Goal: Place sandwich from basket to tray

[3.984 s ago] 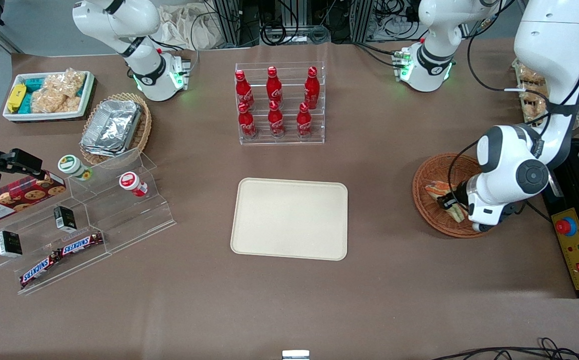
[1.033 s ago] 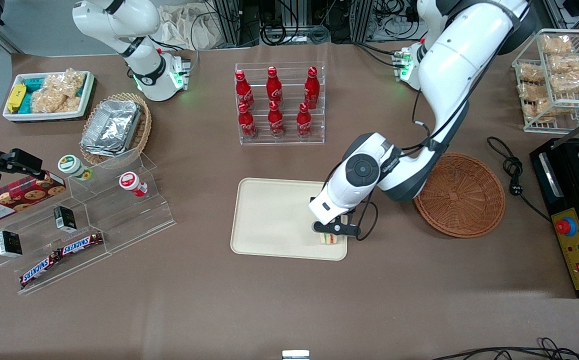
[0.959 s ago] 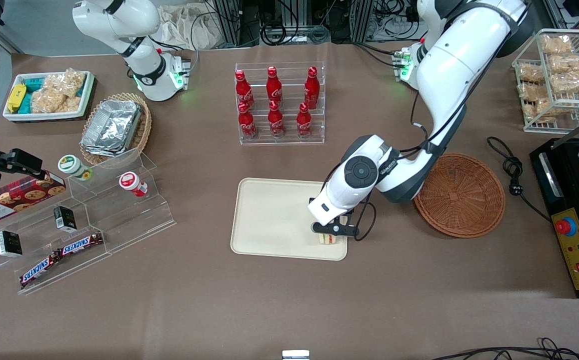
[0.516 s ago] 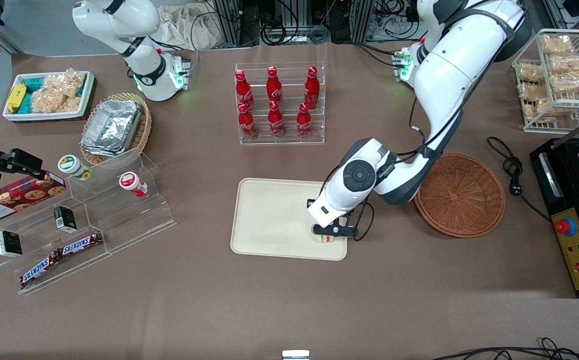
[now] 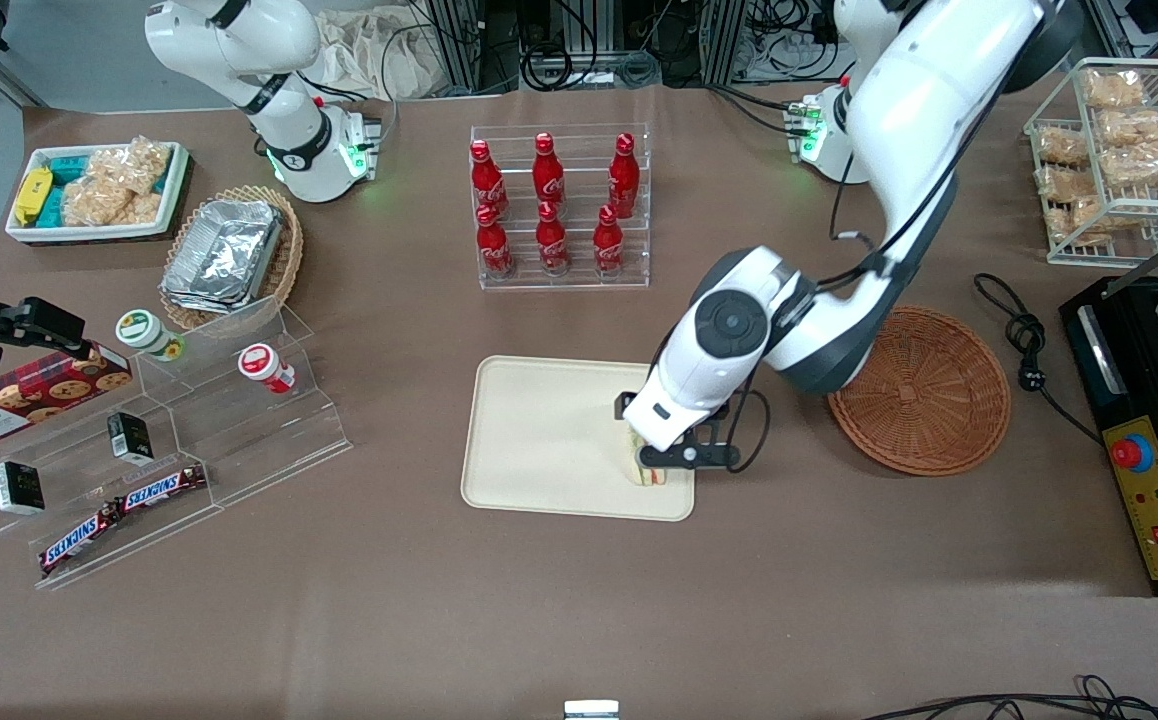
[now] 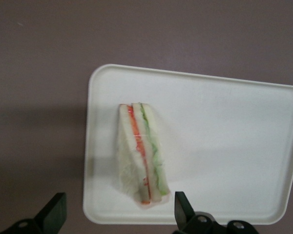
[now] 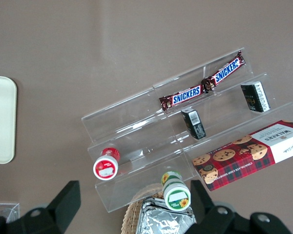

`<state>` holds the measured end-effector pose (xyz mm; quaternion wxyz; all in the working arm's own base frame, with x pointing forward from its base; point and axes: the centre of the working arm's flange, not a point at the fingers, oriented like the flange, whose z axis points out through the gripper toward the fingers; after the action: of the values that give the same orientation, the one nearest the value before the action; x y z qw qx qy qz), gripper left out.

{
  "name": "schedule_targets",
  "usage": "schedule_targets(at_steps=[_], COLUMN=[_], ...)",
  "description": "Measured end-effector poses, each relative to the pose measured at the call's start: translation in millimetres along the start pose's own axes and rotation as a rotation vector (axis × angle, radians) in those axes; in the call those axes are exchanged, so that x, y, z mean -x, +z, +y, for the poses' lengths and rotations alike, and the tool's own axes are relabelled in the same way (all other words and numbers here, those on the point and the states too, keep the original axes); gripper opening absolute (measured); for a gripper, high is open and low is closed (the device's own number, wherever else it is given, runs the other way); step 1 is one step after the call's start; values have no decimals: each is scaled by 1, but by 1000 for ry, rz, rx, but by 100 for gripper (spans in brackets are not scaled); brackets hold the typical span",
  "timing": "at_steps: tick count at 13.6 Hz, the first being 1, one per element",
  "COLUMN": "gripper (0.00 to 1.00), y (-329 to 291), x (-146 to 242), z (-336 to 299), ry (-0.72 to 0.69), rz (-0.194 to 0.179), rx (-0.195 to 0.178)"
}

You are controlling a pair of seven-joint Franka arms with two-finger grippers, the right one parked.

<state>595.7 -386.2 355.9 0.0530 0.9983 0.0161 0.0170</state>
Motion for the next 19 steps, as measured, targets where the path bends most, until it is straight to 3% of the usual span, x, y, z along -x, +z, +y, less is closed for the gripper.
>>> schedule_targets(at_steps=[3,6,9,11,14,19], gripper=[99,99,99,99,99,99], y=[-73,-138,-190,-217,-252,-268], x=[-9,-5,-10,-11,-14,-22], z=[-39,-78,-142,-192,-257,-351], ry=[-22,12,57,109,151,26], rz=[30,27,-23,-61,-49,-46], rx=[-65,-139,-118,-130,-150,-157])
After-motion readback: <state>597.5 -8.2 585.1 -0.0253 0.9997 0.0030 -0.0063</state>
